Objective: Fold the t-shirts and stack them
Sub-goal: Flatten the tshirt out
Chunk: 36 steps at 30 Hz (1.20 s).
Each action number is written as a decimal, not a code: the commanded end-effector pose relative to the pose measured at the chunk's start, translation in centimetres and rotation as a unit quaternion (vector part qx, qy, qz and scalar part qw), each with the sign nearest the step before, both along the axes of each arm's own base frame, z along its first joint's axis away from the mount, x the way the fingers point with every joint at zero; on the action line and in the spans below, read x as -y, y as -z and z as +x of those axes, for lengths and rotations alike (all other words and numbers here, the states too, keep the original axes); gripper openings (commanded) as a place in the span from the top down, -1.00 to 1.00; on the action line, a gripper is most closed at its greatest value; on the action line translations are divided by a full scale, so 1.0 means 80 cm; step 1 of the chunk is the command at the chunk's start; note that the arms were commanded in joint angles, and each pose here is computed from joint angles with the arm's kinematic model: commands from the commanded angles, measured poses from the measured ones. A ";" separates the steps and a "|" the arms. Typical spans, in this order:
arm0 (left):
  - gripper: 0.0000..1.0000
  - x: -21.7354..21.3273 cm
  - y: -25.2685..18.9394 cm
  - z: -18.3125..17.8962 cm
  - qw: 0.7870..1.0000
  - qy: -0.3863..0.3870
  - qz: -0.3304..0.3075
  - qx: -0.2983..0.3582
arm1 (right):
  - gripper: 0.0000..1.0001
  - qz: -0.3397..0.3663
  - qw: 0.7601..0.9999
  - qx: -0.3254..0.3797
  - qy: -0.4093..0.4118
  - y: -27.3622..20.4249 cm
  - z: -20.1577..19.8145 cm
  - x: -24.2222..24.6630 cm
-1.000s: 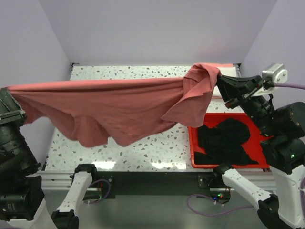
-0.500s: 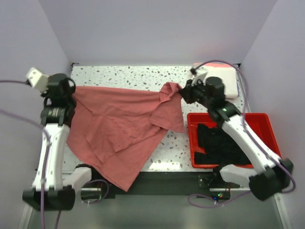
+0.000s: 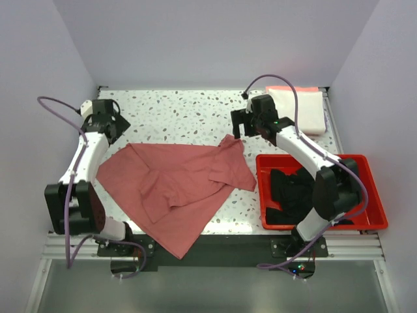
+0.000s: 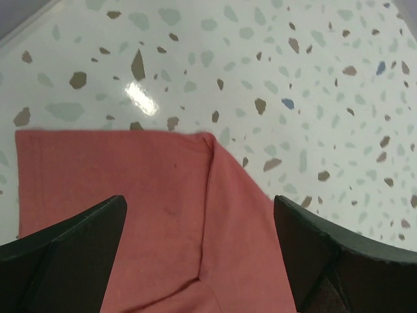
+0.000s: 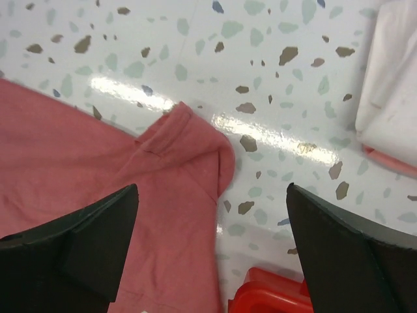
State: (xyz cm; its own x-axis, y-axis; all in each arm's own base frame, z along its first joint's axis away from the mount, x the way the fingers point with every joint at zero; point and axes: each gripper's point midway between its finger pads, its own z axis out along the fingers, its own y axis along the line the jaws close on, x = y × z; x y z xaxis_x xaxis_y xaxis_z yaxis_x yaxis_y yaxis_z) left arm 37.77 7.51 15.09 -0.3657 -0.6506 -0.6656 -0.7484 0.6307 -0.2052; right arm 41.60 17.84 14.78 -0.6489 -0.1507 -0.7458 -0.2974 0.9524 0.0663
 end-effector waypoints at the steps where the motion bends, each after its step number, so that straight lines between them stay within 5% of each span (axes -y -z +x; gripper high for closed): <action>1: -1.00 0.047 0.001 -0.021 0.995 0.068 -0.061 0.043 | -0.98 0.024 0.998 0.048 -0.020 -0.049 -0.014 -0.017; 12: -1.00 0.191 0.104 -0.194 0.969 0.195 -0.151 -0.033 | -0.98 0.022 0.994 0.019 -0.110 -0.013 -0.106 -0.079; 18: -0.99 0.243 0.117 -0.246 0.944 0.261 -0.189 -0.071 | -0.98 0.001 0.982 -0.004 -0.189 0.018 -0.154 -0.128; 22: -0.91 0.293 0.119 -0.266 0.919 0.326 -0.211 -0.074 | -0.98 -0.039 0.984 -0.014 -0.175 0.044 -0.158 -0.128; 25: -0.86 0.305 0.122 -0.266 0.919 0.333 -0.192 -0.090 | -0.98 -0.030 0.985 -0.010 -0.169 0.040 -0.158 -0.129; 36: 0.10 0.290 0.145 -0.249 0.938 0.305 -0.095 -0.137 | -0.98 -0.039 0.992 -0.008 -0.121 0.034 -0.170 -0.095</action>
